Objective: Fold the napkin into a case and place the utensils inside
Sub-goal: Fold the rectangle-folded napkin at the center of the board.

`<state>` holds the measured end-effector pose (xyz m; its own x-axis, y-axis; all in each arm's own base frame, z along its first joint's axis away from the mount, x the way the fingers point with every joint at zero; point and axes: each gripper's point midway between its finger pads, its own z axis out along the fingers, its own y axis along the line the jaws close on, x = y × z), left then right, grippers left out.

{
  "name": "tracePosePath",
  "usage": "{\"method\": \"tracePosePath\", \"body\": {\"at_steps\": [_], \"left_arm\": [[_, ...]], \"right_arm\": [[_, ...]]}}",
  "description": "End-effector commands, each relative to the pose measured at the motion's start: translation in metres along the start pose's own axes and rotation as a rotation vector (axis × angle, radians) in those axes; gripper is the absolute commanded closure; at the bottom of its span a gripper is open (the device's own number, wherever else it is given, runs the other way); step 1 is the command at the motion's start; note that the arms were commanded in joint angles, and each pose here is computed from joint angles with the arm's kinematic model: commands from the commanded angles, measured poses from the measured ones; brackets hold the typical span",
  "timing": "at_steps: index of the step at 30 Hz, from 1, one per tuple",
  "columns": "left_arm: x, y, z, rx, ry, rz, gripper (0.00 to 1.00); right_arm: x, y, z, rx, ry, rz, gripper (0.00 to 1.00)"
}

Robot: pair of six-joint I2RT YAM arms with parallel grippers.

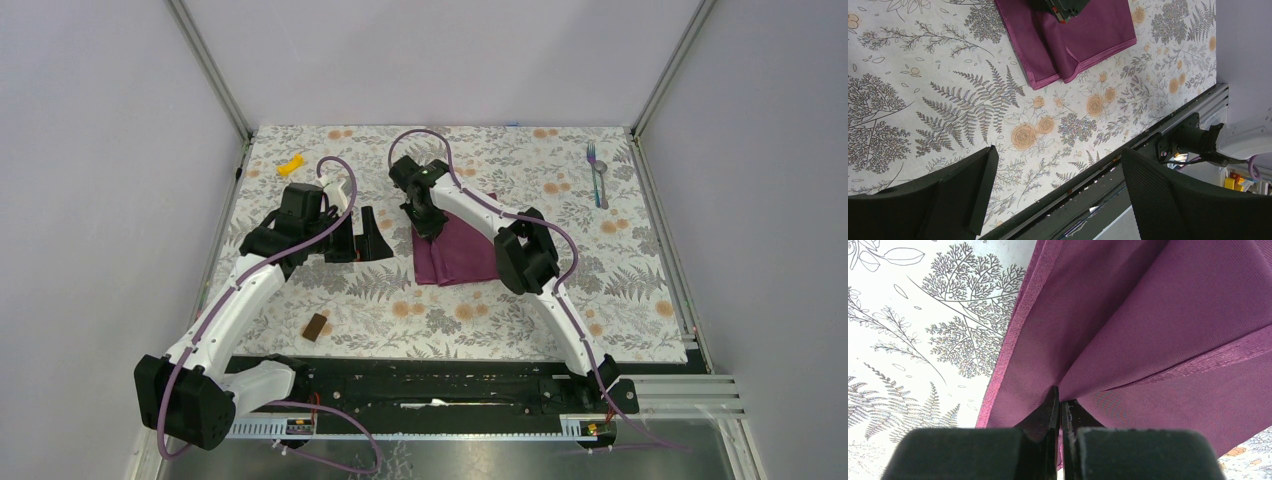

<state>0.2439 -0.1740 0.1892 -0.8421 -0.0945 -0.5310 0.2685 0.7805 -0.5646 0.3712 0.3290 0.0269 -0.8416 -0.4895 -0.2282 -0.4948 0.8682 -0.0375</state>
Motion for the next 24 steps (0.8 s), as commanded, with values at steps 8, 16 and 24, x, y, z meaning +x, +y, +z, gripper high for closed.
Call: {"method": "tracePosePath", "body": {"at_steps": [8,16,24], "left_arm": [[-0.018,-0.016,-0.012,0.031,-0.067,0.035,0.01],[-0.017,-0.015,-0.014,0.028,-0.067,0.036,0.01],[-0.016,-0.014,-0.012,0.025,-0.062,0.033,0.01]], "right_arm": [[-0.014,-0.001,-0.027,-0.030,-0.052,0.019,0.97],[-0.021,0.001,-0.037,-0.042,-0.080,0.025,0.97],[-0.022,0.003,-0.042,-0.065,-0.093,0.035,0.97]]}}
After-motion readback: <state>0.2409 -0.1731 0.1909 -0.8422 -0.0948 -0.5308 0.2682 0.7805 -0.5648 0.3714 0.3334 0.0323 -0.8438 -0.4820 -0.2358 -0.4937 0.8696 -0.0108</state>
